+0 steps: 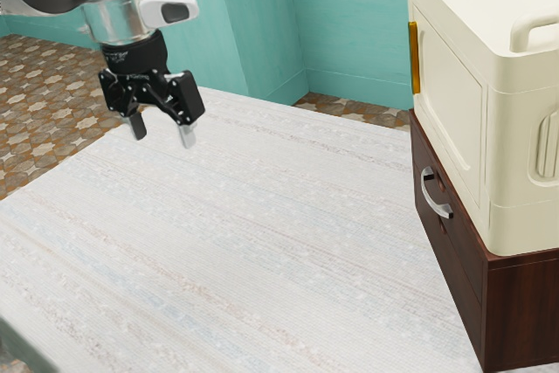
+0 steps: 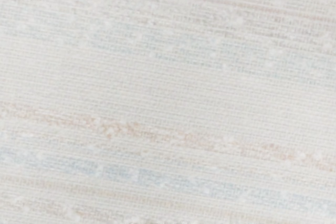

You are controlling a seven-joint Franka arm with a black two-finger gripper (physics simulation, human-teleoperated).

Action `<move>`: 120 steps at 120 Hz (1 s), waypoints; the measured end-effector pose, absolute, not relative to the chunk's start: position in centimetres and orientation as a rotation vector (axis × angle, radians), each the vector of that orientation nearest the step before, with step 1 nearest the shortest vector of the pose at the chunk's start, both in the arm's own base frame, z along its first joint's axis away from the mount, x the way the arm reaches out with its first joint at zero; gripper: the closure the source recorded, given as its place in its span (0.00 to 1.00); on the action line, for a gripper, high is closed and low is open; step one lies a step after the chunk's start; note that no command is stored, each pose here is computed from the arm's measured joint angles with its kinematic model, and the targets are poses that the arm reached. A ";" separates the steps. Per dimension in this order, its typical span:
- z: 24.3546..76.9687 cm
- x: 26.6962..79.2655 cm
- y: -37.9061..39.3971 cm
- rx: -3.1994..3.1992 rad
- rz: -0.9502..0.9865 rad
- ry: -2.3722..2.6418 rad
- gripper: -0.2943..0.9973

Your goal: Pull the drawer handle with one arm to open the drawer

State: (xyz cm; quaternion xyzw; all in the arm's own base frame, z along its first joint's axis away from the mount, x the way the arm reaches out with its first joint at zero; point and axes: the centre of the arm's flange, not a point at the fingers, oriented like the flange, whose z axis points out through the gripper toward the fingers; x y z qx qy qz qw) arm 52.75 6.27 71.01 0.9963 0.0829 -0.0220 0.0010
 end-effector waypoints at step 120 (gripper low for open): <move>67.4 41.3 1.6 3.058 -0.097 0.388 0.23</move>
